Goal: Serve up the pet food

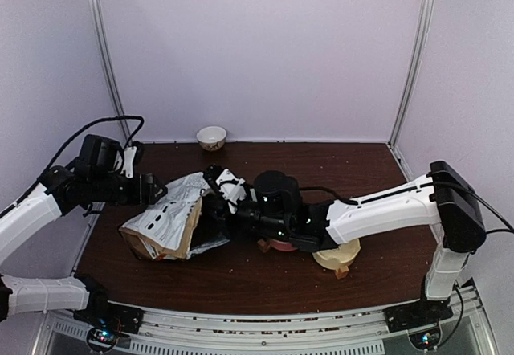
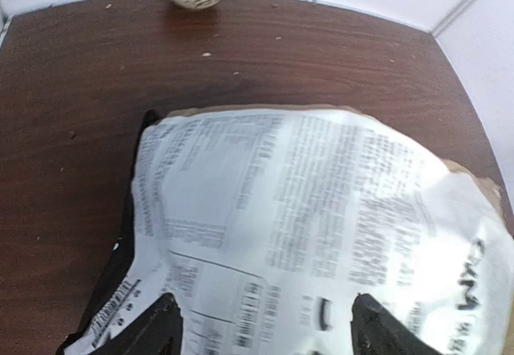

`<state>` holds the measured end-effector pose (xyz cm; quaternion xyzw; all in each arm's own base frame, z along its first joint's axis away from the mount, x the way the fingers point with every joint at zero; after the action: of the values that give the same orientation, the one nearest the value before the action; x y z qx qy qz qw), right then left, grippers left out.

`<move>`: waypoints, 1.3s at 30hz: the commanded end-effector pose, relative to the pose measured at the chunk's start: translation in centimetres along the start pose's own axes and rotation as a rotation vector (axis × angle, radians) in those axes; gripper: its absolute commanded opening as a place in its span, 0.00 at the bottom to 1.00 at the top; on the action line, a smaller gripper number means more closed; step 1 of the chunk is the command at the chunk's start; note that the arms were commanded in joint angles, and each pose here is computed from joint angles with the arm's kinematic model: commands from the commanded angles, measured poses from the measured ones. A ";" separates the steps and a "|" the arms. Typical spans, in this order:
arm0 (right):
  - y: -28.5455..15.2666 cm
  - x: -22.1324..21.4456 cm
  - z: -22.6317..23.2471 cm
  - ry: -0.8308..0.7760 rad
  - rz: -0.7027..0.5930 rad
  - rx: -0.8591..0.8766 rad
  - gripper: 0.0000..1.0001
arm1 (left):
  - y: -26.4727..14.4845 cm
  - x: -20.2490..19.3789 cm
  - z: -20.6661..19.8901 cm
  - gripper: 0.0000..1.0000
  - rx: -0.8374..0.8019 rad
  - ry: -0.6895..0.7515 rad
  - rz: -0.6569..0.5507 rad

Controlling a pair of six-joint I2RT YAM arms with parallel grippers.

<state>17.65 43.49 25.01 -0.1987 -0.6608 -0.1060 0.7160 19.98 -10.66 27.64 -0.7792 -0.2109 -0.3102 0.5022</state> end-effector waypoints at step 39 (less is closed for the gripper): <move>-7.6 1.8 1.7 -0.050 -0.214 -0.036 0.00 | -4.5 2.6 -11.9 0.00 0.077 0.343 -0.017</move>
<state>14.17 39.22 25.44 -0.1798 -0.6844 -0.1414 0.6923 15.85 -21.49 33.13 -0.7077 -0.0694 -0.4326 0.5542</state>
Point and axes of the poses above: each gripper's point midway between its finger pads, its own y axis out along the fingers, its own z axis along the line the jaws close on, x = y × z, the point moved 10 cm from there along -y, back along the fingers, and after that the axes turned 2 degrees about y, right-handed, at the moved point
